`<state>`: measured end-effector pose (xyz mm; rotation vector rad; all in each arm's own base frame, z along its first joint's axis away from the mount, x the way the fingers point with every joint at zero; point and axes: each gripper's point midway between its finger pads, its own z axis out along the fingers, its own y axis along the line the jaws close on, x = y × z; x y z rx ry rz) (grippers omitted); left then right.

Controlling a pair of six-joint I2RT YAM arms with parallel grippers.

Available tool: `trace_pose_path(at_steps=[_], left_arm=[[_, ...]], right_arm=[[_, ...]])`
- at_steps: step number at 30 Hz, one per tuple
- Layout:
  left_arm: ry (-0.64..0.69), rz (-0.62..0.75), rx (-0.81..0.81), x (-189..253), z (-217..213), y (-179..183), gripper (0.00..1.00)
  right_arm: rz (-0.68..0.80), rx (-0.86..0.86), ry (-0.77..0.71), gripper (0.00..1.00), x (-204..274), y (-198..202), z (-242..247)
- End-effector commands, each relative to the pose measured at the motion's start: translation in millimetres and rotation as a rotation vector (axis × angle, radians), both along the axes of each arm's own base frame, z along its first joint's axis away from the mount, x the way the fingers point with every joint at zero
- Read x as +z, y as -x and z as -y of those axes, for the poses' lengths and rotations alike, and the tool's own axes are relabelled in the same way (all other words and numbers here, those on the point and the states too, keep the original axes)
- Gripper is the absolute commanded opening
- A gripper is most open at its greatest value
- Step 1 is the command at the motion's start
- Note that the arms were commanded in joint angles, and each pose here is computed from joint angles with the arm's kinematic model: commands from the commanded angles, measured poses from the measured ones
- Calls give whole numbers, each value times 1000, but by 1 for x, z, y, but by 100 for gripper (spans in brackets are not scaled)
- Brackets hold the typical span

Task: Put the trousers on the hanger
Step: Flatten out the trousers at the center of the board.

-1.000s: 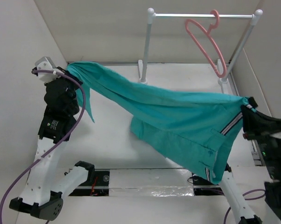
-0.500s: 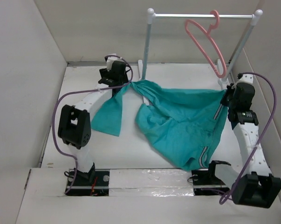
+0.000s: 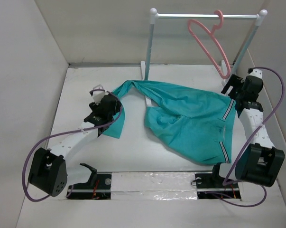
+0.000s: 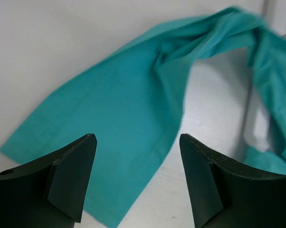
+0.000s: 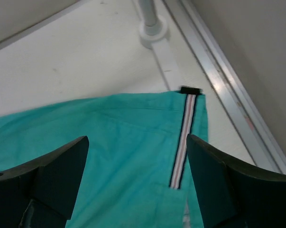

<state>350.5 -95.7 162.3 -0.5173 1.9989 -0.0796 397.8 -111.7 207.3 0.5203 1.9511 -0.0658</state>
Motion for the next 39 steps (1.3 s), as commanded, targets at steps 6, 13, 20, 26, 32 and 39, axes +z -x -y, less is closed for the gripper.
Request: trace_pose_path(at_steps=[6,13,20,26,32,39], left_arm=[[78,-184,227,-83,-43,57,62],[142,-194,442,-110,-92,88,63],[182,-245,497,-127,-119,76,62],[189,-344,410,-147,-96,53,58],[168,-304,396,-137,-96,41,0],[84,-133,466,-30,-124,-29,0]], right_arm=[[335,489,90,3,87,45,-148],[290,818,93,0,48,101,-255],[250,873,154,14,35,121,-276],[290,862,158,29,36,129,-275],[270,872,152,29,27,127,-278],[240,848,155,23,13,127,-276]])
